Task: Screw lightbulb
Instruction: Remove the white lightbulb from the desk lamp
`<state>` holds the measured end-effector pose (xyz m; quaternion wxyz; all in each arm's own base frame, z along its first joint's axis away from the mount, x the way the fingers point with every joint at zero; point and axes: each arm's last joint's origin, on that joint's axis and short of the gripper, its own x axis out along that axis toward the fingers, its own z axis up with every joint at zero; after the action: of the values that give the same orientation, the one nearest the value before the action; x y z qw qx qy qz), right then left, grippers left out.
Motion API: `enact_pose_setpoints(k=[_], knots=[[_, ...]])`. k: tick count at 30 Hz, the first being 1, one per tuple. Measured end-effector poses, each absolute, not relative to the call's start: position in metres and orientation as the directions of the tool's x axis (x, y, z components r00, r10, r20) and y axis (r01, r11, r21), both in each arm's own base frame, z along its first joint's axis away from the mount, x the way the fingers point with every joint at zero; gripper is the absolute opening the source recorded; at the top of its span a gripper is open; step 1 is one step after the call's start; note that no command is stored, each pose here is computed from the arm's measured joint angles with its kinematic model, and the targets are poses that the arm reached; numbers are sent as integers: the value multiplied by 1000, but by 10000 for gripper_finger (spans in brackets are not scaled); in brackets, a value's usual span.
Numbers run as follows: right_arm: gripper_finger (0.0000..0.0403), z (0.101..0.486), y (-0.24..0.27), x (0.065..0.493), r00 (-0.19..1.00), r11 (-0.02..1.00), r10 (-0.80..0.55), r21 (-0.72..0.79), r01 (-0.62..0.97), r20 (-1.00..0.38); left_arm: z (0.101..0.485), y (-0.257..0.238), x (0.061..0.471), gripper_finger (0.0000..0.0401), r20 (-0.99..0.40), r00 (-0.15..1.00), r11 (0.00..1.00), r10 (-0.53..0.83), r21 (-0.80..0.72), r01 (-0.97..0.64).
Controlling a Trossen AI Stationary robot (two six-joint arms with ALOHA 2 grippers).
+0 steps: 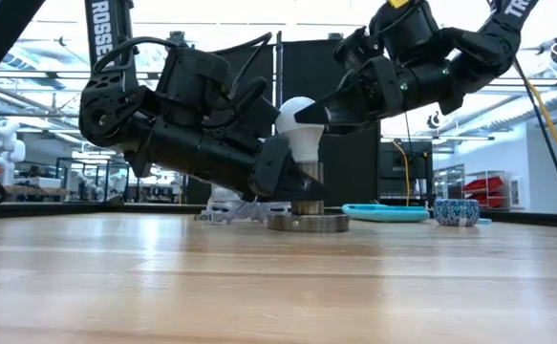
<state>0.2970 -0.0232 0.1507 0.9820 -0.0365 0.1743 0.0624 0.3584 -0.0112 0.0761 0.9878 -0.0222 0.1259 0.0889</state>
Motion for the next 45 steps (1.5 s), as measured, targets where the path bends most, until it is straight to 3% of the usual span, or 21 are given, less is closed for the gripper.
enact_pose_setpoints(k=[6, 14, 28, 38, 45], knots=[[274, 151, -27, 297, 933, 990, 103, -56, -130, -345, 76, -11, 358, 173, -253, 952, 982, 175, -21, -186], [274, 151, -30, 296, 927, 980, 166, -47, -193, -337, 76, -11, 359, 173, -260, 951, 983, 170, -28, -183], [274, 152, -51, 289, 857, 898, 432, 40, -439, -280, 75, -15, 359, 173, -268, 961, 994, 65, -65, -86], [278, 156, -52, 292, 858, 894, 443, 57, -445, -261, 75, -15, 359, 173, -269, 962, 995, 35, -80, -59], [318, 162, -46, 296, 880, 912, 409, 94, -398, -240, 74, -15, 358, 173, -280, 959, 996, 38, -71, -60]])
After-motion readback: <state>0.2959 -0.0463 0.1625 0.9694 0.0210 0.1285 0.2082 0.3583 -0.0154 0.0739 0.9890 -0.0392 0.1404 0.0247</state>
